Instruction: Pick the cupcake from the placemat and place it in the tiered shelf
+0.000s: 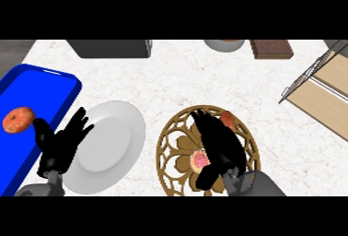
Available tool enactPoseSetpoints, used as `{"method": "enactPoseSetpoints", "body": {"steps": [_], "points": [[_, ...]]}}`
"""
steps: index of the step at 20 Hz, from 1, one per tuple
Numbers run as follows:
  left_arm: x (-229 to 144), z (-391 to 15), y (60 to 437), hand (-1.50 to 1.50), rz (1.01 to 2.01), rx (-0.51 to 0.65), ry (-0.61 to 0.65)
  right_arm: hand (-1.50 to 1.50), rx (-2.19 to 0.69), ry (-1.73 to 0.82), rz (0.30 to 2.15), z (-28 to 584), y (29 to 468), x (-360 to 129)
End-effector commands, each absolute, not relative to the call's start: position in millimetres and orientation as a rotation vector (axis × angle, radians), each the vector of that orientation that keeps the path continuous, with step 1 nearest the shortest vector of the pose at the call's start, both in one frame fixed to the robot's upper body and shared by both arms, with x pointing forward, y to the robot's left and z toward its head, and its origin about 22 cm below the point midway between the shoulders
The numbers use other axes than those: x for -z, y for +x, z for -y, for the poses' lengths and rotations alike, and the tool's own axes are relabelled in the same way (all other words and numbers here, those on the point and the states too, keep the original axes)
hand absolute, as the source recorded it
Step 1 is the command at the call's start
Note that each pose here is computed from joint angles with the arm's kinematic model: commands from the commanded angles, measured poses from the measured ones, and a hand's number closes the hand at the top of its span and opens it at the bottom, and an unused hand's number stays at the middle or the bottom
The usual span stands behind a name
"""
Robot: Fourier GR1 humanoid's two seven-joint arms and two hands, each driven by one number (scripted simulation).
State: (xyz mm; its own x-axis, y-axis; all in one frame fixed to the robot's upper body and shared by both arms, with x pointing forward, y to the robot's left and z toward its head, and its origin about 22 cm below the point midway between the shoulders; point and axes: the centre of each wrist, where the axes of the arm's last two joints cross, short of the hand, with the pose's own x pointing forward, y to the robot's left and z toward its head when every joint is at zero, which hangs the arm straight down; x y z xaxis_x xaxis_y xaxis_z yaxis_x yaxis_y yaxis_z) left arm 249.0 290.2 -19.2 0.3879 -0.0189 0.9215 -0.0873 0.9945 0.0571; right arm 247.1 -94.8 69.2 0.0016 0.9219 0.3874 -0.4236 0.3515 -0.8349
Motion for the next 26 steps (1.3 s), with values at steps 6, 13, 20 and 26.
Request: {"method": "enactPoseSetpoints", "body": {"steps": [6, 13, 20, 26], "points": [[22.9, -302.5, 231.4, 0.0, 1.122, -0.031, 0.088, -1.5, -1.198, -0.524, 1.104, 75.2, 255.8, -20.7], [29.4, -318.5, 241.2, 0.0, 1.127, -0.032, 0.088, 1.5, -1.399, -0.395, 1.116, 78.2, 242.7, -35.3], [15.5, -295.4, 244.0, 0.0, 1.101, -0.042, 0.088, 1.5, -1.331, -0.36, 1.317, 68.8, 211.3, -41.8], [26.6, -310.7, 236.7, 0.0, 1.111, -0.081, 0.126, 1.5, -0.611, -0.793, 0.939, 177.7, 275.4, -40.8]]}}
